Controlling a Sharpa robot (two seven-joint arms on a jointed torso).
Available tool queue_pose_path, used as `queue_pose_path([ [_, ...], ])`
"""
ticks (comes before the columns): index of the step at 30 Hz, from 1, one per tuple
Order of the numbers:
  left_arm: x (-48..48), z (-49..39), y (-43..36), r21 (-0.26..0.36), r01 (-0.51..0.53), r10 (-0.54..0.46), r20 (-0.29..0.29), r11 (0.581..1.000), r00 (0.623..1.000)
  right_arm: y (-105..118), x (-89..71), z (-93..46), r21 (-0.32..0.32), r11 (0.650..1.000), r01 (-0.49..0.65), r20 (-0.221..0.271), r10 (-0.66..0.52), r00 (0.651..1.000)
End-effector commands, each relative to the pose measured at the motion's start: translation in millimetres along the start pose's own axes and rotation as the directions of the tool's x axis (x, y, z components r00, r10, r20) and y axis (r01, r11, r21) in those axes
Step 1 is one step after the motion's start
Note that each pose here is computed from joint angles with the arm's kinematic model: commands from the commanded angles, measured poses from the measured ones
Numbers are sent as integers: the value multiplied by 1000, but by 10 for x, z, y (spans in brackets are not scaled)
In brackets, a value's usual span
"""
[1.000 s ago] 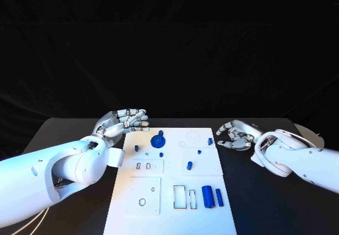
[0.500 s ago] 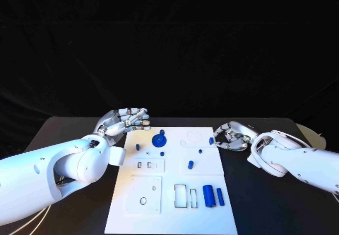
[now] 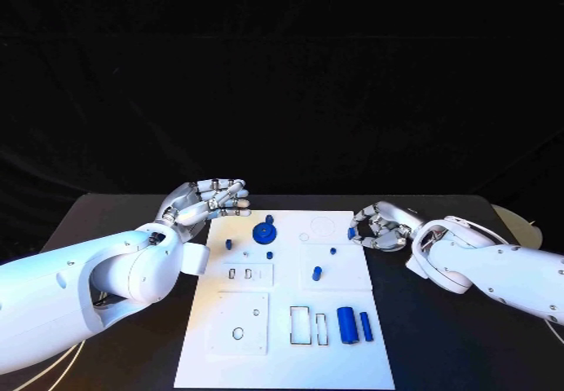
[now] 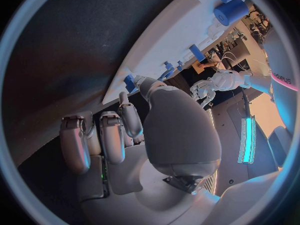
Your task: Assemble the parts on the task board
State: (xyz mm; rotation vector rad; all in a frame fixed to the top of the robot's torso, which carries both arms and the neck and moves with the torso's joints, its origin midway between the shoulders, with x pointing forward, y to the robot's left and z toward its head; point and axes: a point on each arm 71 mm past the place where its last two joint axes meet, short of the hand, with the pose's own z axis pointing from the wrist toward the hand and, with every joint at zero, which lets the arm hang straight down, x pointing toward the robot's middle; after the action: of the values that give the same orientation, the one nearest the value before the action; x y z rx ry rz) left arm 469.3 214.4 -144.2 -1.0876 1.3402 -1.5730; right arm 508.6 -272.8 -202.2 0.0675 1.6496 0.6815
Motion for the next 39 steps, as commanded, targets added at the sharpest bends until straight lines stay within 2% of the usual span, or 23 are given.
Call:
queue_pose_path([
  [1, 28, 5, -11, 8, 5, -5, -21, 1000, 1000, 22, 34, 5, -4, 1000, -3, -25, 3, 1000],
  [32, 22, 4, -11, 6, 4, -4, -19, 1000, 1000, 31, 44, 52, 3, 1000, 3, -10, -3, 1000],
  [39, 20, 2, -10, 4, 4, -4, -19, 1000, 1000, 55, 27, 65, 3, 1000, 13, 32, -13, 999],
])
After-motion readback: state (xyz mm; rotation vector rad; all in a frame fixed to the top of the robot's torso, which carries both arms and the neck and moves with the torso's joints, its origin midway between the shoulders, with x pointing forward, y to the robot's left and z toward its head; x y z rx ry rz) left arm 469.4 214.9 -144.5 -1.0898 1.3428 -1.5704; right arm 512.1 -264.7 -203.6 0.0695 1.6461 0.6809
